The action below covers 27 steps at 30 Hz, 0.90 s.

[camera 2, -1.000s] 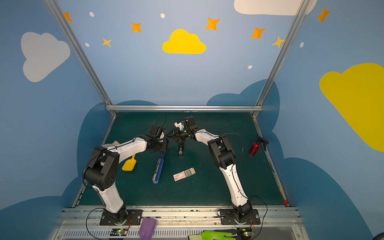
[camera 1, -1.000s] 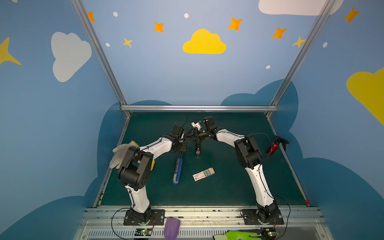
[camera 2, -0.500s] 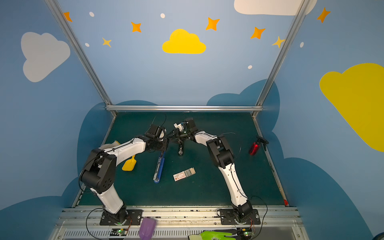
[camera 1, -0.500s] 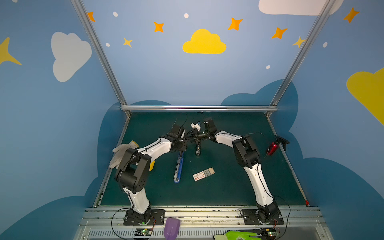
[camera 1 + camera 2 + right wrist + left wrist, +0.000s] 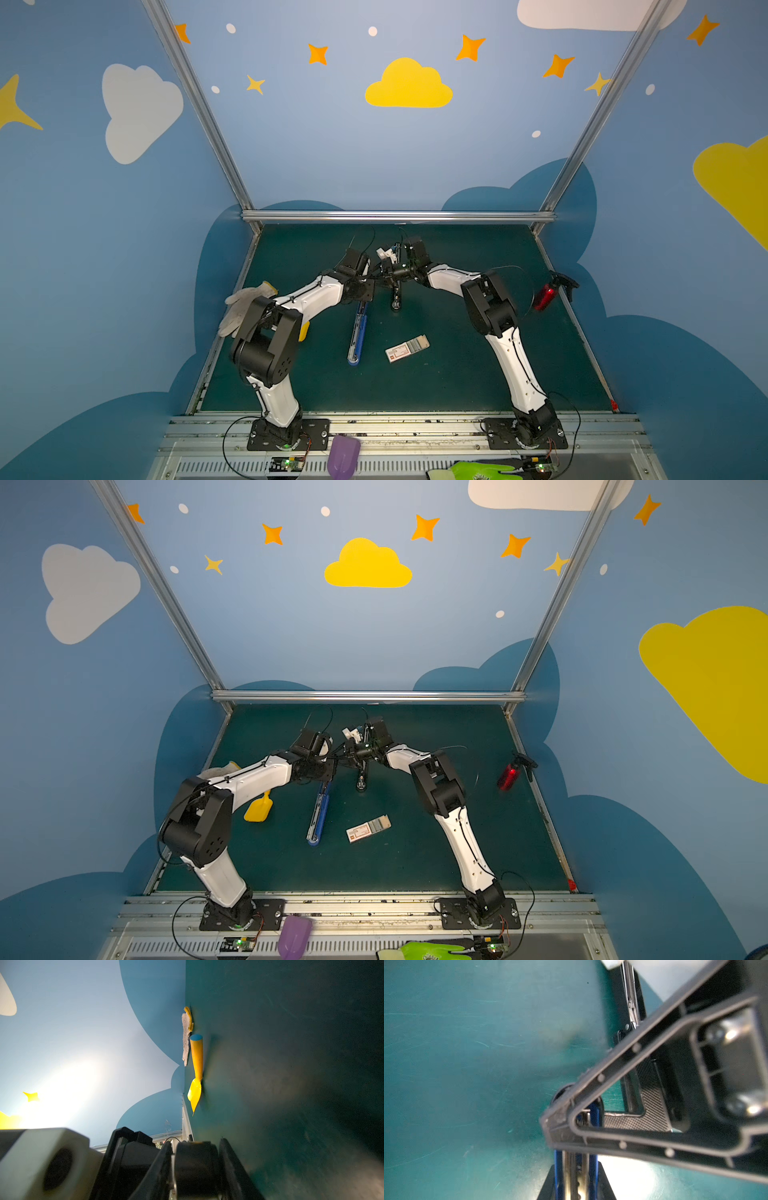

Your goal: Load the staples into the stapler

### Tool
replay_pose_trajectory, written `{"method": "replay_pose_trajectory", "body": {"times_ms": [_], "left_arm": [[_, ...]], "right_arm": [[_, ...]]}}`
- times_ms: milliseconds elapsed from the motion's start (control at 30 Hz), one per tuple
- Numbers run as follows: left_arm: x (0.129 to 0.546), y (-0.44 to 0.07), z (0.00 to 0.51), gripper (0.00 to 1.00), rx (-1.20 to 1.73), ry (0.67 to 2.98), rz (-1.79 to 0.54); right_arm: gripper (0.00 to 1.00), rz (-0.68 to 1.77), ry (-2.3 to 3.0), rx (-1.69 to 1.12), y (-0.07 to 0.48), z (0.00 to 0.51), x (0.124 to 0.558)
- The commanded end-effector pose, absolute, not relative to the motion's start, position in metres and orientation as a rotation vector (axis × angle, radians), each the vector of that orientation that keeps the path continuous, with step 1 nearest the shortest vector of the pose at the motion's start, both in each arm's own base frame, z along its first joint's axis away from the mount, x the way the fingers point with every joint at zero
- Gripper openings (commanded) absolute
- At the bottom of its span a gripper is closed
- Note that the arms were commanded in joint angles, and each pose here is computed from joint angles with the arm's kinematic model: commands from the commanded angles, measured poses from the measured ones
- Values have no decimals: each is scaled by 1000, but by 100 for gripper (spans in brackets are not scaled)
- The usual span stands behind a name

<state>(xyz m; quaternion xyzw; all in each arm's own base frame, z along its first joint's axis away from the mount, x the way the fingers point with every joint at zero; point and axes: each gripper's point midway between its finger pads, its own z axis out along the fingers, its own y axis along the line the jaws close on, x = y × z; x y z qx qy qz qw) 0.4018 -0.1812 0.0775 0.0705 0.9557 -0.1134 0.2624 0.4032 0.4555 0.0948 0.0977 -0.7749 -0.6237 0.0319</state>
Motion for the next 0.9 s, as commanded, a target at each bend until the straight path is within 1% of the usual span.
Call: {"method": "replay_pose_trajectory", "body": {"times_ms": [0, 67, 100, 167, 267, 300, 400, 600, 733, 867], "left_arm": [[419, -187, 106, 4, 191, 2490, -318], [420, -187, 106, 7, 186, 2494, -314], [419, -188, 105, 11, 183, 2498, -312], [418, -186, 106, 22, 166, 2498, -304], [412, -182, 109, 41, 129, 2492, -304], [409, -180, 112, 45, 118, 2487, -305], [395, -172, 118, 45, 67, 2471, -302], [347, -155, 126, 48, -52, 2425, -337], [314, -148, 117, 51, -123, 2403, -412], [292, -138, 102, 52, -203, 2375, -472]], "right_arm": [[26, -1914, -2346, 311, 457, 89, 397], [19, -1924, -2346, 320, 457, 92, 399], [16, -1930, -2348, 325, 457, 94, 401], [12, -1944, -2362, 332, 455, 99, 406], [10, -1958, -2391, 330, 450, 103, 416], [9, -1970, -2398, 332, 448, 106, 420], [8, -1988, -2427, 331, 441, 109, 432], [7, -2034, -2474, 345, 428, 118, 453], [7, -2064, -2475, 351, 423, 120, 468], [7, -2081, -2479, 369, 423, 122, 473]]}}
